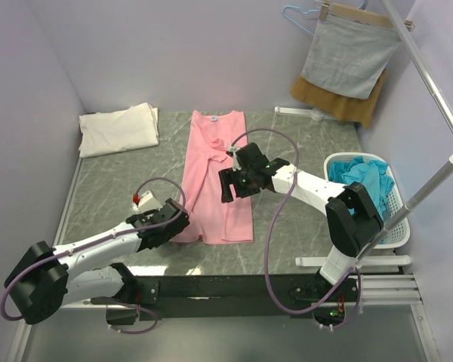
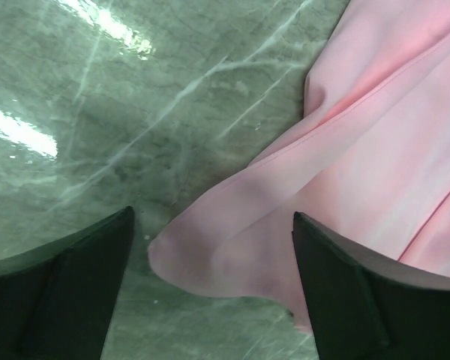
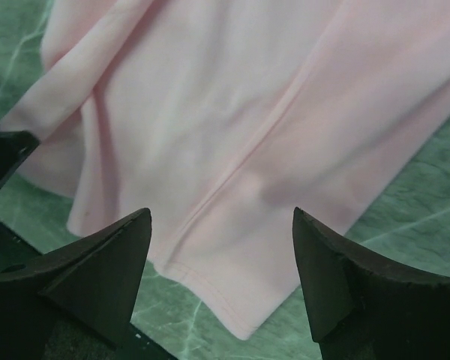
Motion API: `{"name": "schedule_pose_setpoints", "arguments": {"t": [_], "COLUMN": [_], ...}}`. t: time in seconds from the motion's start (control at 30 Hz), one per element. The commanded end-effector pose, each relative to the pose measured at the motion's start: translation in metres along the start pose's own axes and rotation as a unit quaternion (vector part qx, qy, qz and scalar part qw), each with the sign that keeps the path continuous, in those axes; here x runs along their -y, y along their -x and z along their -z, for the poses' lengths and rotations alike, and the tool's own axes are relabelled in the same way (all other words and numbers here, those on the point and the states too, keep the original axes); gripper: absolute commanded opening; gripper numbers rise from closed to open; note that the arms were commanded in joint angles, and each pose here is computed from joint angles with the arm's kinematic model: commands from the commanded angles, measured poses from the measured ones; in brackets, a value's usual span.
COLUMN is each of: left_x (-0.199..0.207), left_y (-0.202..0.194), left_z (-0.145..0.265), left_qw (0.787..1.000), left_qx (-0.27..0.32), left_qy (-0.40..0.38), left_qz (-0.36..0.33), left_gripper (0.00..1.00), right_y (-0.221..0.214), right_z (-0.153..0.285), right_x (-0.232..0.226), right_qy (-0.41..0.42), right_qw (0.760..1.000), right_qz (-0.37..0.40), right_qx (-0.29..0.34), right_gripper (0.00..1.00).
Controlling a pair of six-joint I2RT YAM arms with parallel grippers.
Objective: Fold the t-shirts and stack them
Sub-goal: Grab the bottom of the folded rectangular tshirt with both arms
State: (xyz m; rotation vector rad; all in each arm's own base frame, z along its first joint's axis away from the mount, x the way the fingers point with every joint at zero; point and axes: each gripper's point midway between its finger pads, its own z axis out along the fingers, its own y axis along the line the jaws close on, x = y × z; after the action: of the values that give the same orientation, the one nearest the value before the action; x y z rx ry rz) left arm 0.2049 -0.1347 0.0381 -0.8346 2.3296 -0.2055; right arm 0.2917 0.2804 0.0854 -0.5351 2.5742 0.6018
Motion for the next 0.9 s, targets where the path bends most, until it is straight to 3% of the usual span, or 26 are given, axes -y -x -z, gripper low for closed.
{"name": "schedule_pose_setpoints", "arguments": {"t": [0.0,0.13,0.37,0.57,0.7,0.87], "left_x": [0.011,0.010,0.001,0.005,0.019,0.040], "left_y": [-0.005,-0.010,-0.011,-0.005,0.009,0.039], "left_z": [-0.006,-0.009,-0.009,-0.002,0.012,0.043], "left_qw": [1.000,1.000,0.999,0.999,0.997,0.995], "left_qx": [-0.003,-0.009,-0.007,-0.001,0.018,0.043], "left_qy": [-0.023,-0.029,-0.035,-0.044,-0.065,-0.084], "left_qz": [-0.001,-0.003,0.000,-0.009,-0.023,-0.028], "left_gripper": [0.83,0.60,0.38,0.04,0.01,0.01], "right_y": [0.003,-0.009,-0.021,-0.035,-0.052,-0.064], "right_z": [0.002,-0.005,-0.007,-0.012,-0.035,-0.049], "right_x": [-0.025,-0.016,-0.023,-0.033,-0.033,-0.016], "right_qy": [0.063,0.042,0.050,0.066,0.079,0.017], "right_qw": [0.998,0.999,0.998,0.996,0.993,0.995], "right_qz": [0.018,0.016,0.021,0.028,0.020,0.020], "right_qx": [-0.003,-0.021,-0.035,-0.049,-0.079,-0.094], "right_gripper": [0.82,0.81,0.80,0.78,0.75,0.74]}}
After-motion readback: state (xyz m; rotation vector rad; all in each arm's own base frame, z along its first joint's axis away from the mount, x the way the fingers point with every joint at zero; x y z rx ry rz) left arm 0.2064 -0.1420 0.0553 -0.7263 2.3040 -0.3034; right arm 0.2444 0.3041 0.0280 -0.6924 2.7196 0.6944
